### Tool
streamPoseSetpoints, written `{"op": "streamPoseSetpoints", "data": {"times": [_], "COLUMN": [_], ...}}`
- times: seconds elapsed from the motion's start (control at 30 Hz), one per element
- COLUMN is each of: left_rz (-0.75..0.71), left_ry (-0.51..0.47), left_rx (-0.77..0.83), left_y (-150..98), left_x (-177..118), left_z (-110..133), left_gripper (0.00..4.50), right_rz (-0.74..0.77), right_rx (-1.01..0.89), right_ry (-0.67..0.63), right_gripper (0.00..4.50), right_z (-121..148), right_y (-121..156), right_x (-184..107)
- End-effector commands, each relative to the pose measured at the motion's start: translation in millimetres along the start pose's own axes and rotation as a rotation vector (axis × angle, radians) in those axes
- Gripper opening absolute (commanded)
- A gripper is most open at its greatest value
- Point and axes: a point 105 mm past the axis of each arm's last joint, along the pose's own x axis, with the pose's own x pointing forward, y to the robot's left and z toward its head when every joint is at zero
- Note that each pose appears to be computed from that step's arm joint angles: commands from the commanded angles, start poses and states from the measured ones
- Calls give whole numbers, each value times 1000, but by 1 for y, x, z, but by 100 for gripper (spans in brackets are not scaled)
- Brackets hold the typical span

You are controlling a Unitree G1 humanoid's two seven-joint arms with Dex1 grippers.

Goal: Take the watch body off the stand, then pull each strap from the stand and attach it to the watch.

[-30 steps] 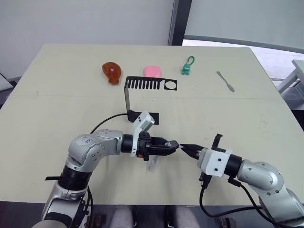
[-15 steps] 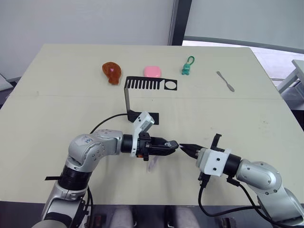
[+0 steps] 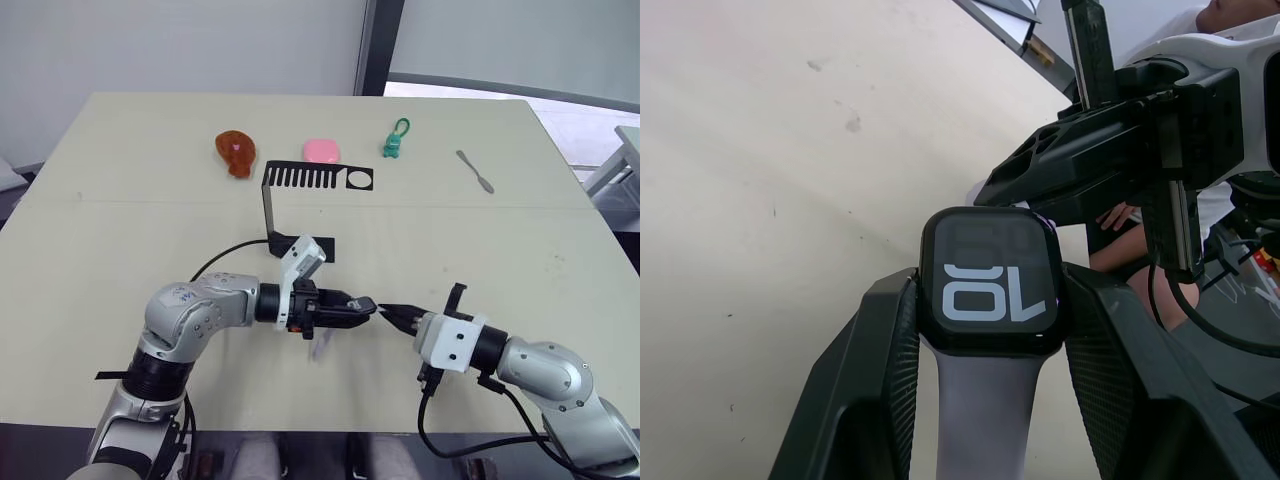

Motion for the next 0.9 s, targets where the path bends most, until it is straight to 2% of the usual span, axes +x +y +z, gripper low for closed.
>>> {"op": "streamPoseSetpoints", "data": {"times": [0.03,0.27,0.33,0.4,0.5,0.57,0.7,0.9], "left_rz": [-31,-83,-117,-141,-123,-136,-129,-124], "left_ry": [-38,-62,-84,-102,-51,-17,12,23], "left_rx": [76,157,251,439,753,910,1037,1043], "left_y": [-9,-9,-12,-14,-8,-8,-10,-18], "left_x": [-1,-29,-40,-51,-64,-70,-73,-53], "left_z": [12,12,15,16,11,6,4,-2], "left_gripper": [160,160,160,160,160,160,160,160], "right_rz": [44,95,55,38,-54,-96,-98,-133], "right_rx": [-16,-18,0,37,152,191,376,366], "right_ry": [-32,79,63,30,-77,-203,-241,-227], "right_gripper": [98,447,447,447,447,447,447,447], "right_z": [8,-24,-27,-25,-14,2,8,6], "right_y": [6,9,2,-4,-17,-22,-19,-18], "right_x": [-7,-44,-55,-65,-79,-88,-103,-109]}}
